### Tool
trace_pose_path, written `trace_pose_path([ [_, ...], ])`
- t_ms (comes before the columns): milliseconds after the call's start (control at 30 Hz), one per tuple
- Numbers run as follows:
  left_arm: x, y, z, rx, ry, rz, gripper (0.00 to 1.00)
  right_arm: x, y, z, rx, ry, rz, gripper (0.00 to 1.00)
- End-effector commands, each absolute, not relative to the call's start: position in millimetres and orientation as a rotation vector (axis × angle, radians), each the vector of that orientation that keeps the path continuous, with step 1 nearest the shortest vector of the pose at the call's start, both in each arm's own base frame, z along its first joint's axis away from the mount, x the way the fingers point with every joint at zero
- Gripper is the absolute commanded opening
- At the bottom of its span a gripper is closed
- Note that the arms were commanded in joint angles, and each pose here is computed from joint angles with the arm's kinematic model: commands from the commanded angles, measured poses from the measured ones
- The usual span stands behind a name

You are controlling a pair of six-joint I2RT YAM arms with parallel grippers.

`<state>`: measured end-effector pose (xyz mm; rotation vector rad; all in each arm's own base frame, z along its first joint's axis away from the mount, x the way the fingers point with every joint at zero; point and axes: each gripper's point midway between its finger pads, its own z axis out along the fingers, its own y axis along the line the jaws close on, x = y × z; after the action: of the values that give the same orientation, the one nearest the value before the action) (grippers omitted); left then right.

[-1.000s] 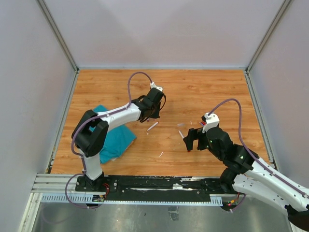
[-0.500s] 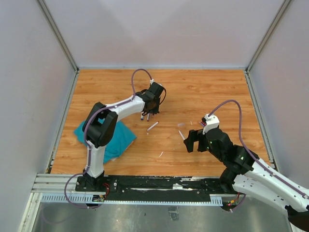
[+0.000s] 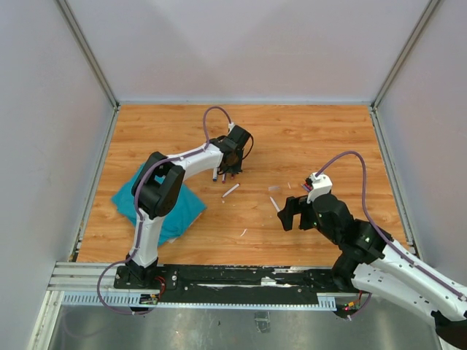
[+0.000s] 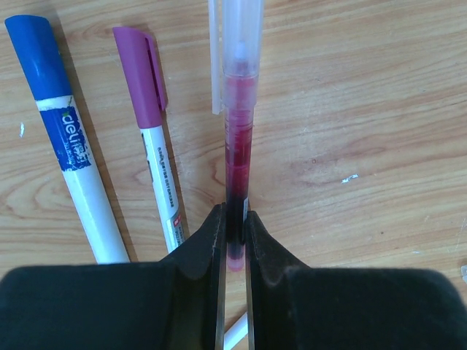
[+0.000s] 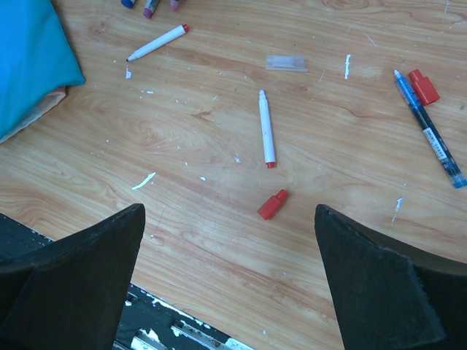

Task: Insert the pens into the pen caps
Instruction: Place the pen at the center of the board.

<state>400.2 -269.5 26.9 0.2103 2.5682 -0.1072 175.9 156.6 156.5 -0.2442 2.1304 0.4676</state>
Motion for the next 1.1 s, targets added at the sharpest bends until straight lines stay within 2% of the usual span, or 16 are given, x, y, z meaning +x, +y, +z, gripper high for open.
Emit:
trace_pose_path([
  [0,396.1,-268.5,22.4,0.185,2.593,-0.108,0.08,174.2,153.6,154.5,-0.227,2.136,0.473,0.99],
  [800,390.0,-265.7,14.5,0.161,2.608,-0.110,0.24,171.4,148.3,151.6,-0.228,2.144,0.458,0.99],
  [900,389.9,-265.6,15.1,0.161,2.608,-0.110,0.24,171.3,148.5,152.3,-0.228,2.143,0.460,0.99],
  [1067,390.6,-265.8,16.9,0.158,2.604,-0.111,0.18,171.2,148.5,152.1,-0.227,2.144,0.460,0.99],
])
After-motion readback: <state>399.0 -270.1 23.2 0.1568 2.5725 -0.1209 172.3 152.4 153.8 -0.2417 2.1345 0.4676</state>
